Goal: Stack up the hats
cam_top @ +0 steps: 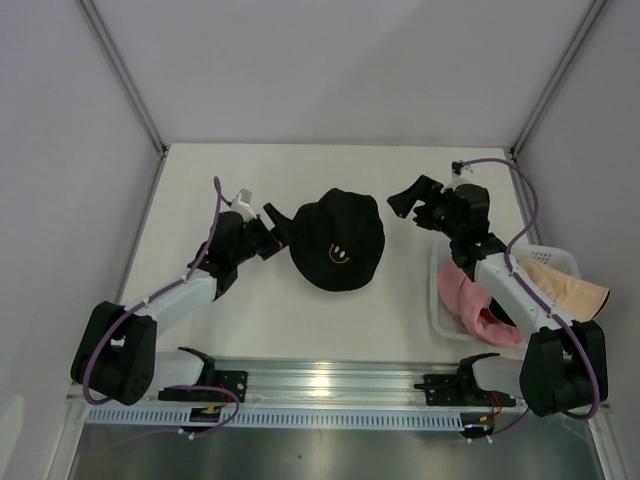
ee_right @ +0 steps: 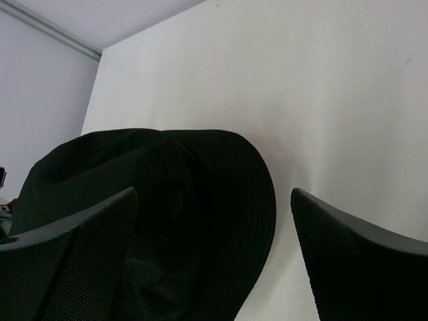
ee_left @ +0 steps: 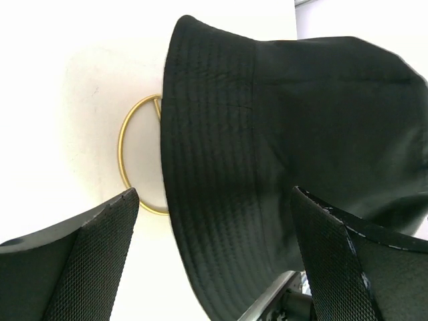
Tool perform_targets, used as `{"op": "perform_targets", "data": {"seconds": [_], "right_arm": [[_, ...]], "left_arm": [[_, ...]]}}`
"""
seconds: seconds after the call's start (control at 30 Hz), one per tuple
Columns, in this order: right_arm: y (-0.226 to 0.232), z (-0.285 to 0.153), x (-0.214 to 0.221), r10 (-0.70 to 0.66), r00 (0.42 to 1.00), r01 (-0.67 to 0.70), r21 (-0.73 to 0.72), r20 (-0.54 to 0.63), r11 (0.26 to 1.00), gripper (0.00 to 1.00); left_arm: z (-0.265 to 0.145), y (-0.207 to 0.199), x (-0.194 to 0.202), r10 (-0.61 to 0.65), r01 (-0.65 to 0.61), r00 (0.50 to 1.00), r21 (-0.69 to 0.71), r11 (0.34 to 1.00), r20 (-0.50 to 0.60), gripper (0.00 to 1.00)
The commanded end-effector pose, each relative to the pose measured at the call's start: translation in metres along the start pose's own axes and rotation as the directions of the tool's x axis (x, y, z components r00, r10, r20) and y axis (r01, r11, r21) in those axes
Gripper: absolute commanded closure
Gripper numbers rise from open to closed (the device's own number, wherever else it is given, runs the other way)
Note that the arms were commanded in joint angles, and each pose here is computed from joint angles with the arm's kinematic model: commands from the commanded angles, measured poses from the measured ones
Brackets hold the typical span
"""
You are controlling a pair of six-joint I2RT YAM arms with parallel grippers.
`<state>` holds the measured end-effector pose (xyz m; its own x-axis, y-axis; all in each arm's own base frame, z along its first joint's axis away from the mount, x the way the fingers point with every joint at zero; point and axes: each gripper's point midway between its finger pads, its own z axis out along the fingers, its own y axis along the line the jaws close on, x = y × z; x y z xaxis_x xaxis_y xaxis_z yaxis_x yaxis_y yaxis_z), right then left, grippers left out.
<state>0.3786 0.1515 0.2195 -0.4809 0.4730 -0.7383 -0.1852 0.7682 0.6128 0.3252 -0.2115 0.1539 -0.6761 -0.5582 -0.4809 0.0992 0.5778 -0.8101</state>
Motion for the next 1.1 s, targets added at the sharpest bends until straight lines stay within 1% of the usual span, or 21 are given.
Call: {"op": "perform_targets", "data": {"seconds": [0.0, 0.1, 0.17, 0.2, 0.27, 0.3, 0.33, 0.37, 0.4, 0.5, 0.57, 0.67, 0.77, 0.83, 0.87, 0.9, 0.93, 0.97, 1.0, 1.03, 1.07], "right_arm": [[0.023, 0.009, -0.013, -0.05, 0.997, 0.052, -0.053, 0.051, 0.997, 0.01], [0.025, 0.012, -0.01, -0.051, 0.997, 0.054, -0.056, 0.053, 0.997, 0.01], [0.027, 0.013, -0.007, -0.05, 0.998, 0.052, -0.058, 0.05, 0.997, 0.01], [0.026, 0.014, -0.007, -0.049, 0.997, 0.052, -0.048, 0.052, 0.998, 0.01], [0.018, 0.015, -0.005, -0.056, 0.997, 0.056, -0.011, 0.044, 0.998, 0.01], [0.009, 0.015, -0.012, -0.072, 0.995, 0.069, 0.046, 0.066, 0.997, 0.01], [0.0, 0.013, -0.017, -0.07, 0.995, 0.063, 0.095, 0.075, 0.993, 0.0], [-0.012, 0.01, -0.015, -0.062, 0.996, 0.053, 0.149, 0.059, 0.987, 0.0], [-0.017, 0.007, -0.023, -0.054, 0.996, 0.04, 0.178, 0.074, 0.983, 0.01], [-0.041, -0.014, -0.035, -0.018, 0.997, -0.002, 0.268, 0.074, 0.963, 0.01], [-0.052, -0.036, -0.049, -0.045, 0.993, 0.005, 0.346, 0.105, 0.938, 0.01], [-0.061, -0.069, -0.068, -0.114, 0.98, 0.027, 0.454, 0.166, 0.89, 0.01], [-0.066, -0.094, -0.074, -0.14, 0.972, 0.024, 0.517, 0.186, 0.856, 0.01], [-0.071, -0.116, -0.085, -0.166, 0.96, 0.003, 0.586, 0.225, 0.81, 0.01], [-0.082, -0.135, -0.09, -0.194, 0.954, -0.007, 0.667, 0.227, 0.745, 0.01], [-0.088, -0.148, -0.095, -0.214, 0.949, -0.016, 0.713, 0.232, 0.701, 0.01], [-0.094, -0.159, -0.099, -0.229, 0.945, -0.025, 0.752, 0.232, 0.658, 0.01], [-0.101, -0.175, -0.095, -0.234, 0.953, -0.014, 0.799, 0.192, 0.601, 0.01], [-0.097, -0.19, -0.109, -0.247, 0.943, -0.045, 0.819, 0.224, 0.572, 0.01], [-0.102, -0.202, -0.106, -0.237, 0.951, -0.041, 0.842, 0.197, 0.538, 0.01], [-0.099, -0.208, -0.106, -0.226, 0.953, -0.048, 0.841, 0.199, 0.539, 0.0]], "left_arm": [[-0.001, 0.003, -0.001, 0.016, -0.016, 1.0, -0.001, 1.0, 0.023, 0.03], [0.0, -0.003, 0.003, -0.017, 0.015, 1.0, 0.068, 0.998, 0.025, 0.05], [0.004, -0.007, 0.006, -0.04, 0.039, 0.999, 0.103, 0.994, 0.011, 0.11], [0.006, -0.014, 0.003, -0.036, 0.033, 0.999, 0.136, 0.99, 0.024, 0.26], [0.01, -0.014, 0.003, -0.06, 0.055, 0.998, 0.157, 0.986, 0.024, 0.47], [0.011, -0.015, 0.001, -0.07, 0.063, 0.997, 0.168, 0.984, 0.036, 0.7], [0.012, -0.012, 0.001, -0.081, 0.071, 0.996, 0.175, 0.982, 0.049, 0.81], [0.013, -0.01, 0.001, -0.101, 0.091, 0.993, 0.168, 0.982, 0.053, 0.91], [0.015, -0.006, -0.002, -0.11, 0.099, 0.991, 0.149, 0.984, 0.071, 0.99], [0.017, 0.021, 0.002, -0.132, 0.128, 0.987, 0.043, 0.991, 0.093, 0.99], [0.016, 0.039, 0.01, -0.13, 0.131, 0.987, -0.006, 0.991, 0.096, 0.99], [0.021, 0.055, 0.02, -0.141, 0.144, 0.987, -0.036, 0.989, 0.079, 0.99], [0.027, 0.063, 0.026, -0.17, 0.172, 0.984, -0.043, 0.984, 0.053, 0.99], [0.033, 0.069, 0.032, -0.191, 0.193, 0.981, -0.052, 0.98, 0.032, 0.99], [0.033, 0.069, 0.037, -0.203, 0.203, 0.979, -0.041, 0.978, 0.009, 0.99], [0.034, 0.065, 0.036, -0.204, 0.204, 0.979, -0.017, 0.979, 0.011, 0.99], [0.033, 0.066, 0.039, -0.211, 0.211, 0.977, -0.012, 0.977, 0.004, 0.95], [0.03, 0.065, 0.041, -0.209, 0.209, 0.978, 0.002, 0.978, -0.004, 0.89], [0.028, 0.061, 0.039, -0.201, 0.201, 0.98, 0.017, 0.979, -0.002, 0.73], [0.024, 0.054, 0.035, -0.169, 0.169, 0.986, 0.039, 0.985, 0.01, 0.65], [0.021, 0.052, 0.031, -0.153, 0.152, 0.988, 0.037, 0.988, 0.024, 0.51]]}}
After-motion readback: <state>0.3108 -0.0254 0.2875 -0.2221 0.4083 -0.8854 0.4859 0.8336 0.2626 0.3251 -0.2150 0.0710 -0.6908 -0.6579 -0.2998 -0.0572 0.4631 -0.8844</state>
